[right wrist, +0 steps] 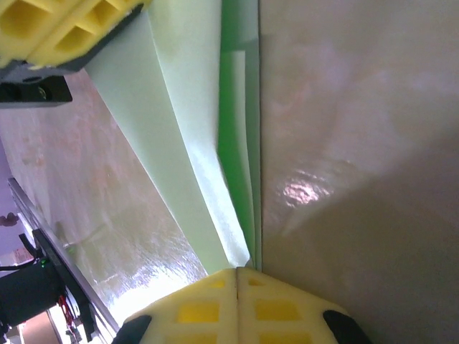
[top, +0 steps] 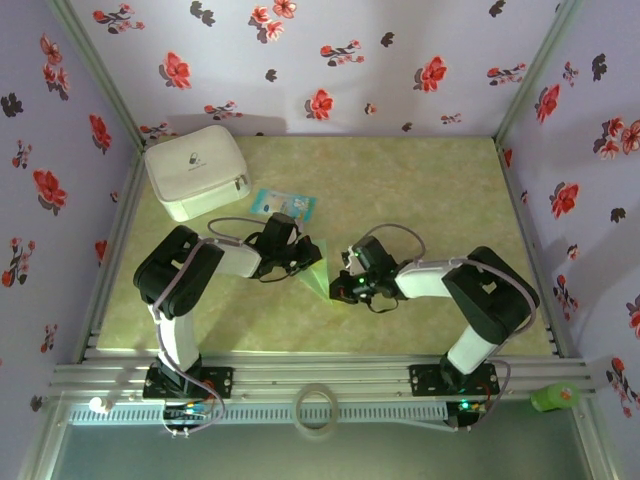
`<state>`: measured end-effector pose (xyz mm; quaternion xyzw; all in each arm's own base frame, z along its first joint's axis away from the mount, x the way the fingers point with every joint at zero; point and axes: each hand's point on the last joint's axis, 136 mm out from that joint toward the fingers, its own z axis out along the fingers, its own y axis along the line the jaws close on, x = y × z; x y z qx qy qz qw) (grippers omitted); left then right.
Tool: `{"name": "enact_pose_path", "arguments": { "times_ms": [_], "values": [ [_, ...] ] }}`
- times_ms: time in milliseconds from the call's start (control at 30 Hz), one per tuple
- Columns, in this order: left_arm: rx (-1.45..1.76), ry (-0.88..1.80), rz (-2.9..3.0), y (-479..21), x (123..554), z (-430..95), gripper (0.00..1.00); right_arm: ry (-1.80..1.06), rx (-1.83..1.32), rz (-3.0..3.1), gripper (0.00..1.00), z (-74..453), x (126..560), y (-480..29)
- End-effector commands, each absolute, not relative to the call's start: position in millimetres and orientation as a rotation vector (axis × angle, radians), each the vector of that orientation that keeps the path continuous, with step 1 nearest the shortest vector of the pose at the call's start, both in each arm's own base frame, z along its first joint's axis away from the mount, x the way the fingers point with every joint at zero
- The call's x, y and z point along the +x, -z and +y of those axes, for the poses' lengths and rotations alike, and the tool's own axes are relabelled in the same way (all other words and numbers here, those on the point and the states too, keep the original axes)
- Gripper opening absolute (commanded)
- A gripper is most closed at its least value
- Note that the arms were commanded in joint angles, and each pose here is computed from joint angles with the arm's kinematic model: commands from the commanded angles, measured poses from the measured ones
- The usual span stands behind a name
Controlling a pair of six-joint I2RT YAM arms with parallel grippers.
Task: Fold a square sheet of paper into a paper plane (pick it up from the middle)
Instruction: Fourth fold the wing at the center of the table.
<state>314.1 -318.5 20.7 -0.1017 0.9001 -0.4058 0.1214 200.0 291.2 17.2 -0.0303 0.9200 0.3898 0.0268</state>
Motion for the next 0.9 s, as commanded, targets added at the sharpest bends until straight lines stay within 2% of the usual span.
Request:
{"name": "enact_pose_path", "arguments": {
  "times_ms": [0, 500, 867],
  "values": [
    [-0.342, 1.068, 2.718, 13.0, 302.3, -303.0, 0.00, -1.154, -0.120, 2.956, 0.02, 277.8, 171.8, -3.5],
    [-0.350, 1.065, 2.719, 14.4, 302.1, -302.0, 0.00, -1.039, -0.186, 3.016, 0.01, 262.9, 155.7, 0.3],
    [-0.348, 1.072, 2.714, 13.0, 302.4, -302.7, 0.00, -1.202, -0.156, 2.740, 0.04, 290.8, 204.0, -78.2]
  ]
}}
